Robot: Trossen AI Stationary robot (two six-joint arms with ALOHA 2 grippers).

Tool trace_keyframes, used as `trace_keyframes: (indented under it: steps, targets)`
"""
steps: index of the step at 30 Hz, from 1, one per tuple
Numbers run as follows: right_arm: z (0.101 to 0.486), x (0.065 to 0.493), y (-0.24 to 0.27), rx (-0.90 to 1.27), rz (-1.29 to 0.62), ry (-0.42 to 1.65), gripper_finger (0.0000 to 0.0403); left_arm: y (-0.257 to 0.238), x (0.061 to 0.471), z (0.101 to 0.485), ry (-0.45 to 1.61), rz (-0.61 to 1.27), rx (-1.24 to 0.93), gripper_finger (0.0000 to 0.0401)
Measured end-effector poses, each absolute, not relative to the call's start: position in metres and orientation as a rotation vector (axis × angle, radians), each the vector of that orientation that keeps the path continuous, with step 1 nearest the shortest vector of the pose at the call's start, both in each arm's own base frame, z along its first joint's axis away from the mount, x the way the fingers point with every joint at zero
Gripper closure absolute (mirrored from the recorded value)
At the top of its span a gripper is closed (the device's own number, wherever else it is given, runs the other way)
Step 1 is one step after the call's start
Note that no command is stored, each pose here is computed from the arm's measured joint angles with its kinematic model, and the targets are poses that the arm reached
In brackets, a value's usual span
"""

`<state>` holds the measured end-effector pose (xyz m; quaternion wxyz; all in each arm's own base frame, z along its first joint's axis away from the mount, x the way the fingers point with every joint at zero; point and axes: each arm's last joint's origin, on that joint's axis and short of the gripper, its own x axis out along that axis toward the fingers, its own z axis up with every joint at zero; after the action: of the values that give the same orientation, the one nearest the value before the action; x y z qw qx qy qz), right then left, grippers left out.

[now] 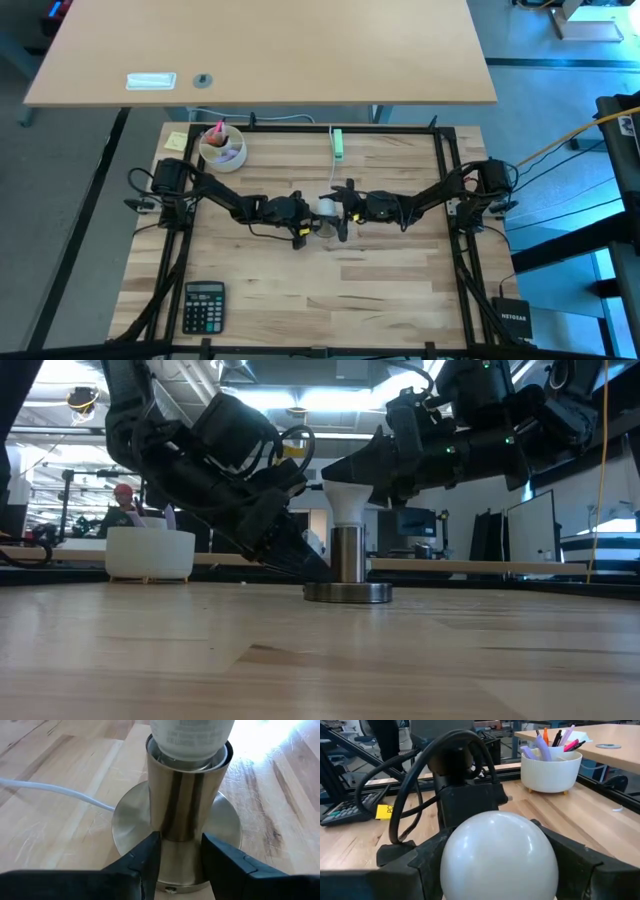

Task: Screw lightbulb
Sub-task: Insert the lightbulb into the lamp

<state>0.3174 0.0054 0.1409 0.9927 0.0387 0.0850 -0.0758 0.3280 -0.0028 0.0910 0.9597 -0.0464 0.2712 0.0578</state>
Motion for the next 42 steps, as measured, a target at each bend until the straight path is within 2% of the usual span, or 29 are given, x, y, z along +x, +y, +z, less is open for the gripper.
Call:
trace_keyframes:
  steps: [3,11,15,23,30,38,42]
  targets:
    - [0.141,0.317,0.005,0.077,-0.151,0.171,0.0133,-0.003,0.330,0.093,0.532,0.116,-0.103,0.0248]
    - [0.141,0.317,0.006,0.054,-0.144,0.172,0.0132,-0.002,0.331,0.095,0.510,0.117,-0.137,0.0169]
    - [0.141,0.317,0.006,0.052,-0.139,0.167,0.0132,-0.001,0.333,0.099,0.456,0.130,-0.122,0.0153]
    - [0.142,0.318,0.005,0.028,-0.125,0.166,0.0132,-0.001,0.343,0.086,0.363,0.172,-0.149,0.0167]
    - [0.143,0.318,0.006,0.023,-0.113,0.145,0.0132,-0.005,0.353,0.091,0.306,0.151,-0.136,0.0180]
    - [0.144,0.318,0.005,0.024,-0.112,0.144,0.0132,0.000,0.352,0.090,0.330,0.173,-0.113,0.0241]
    - [0.145,0.318,0.006,0.026,-0.105,0.134,0.0132,0.000,0.352,0.092,0.334,0.163,-0.108,0.0241]
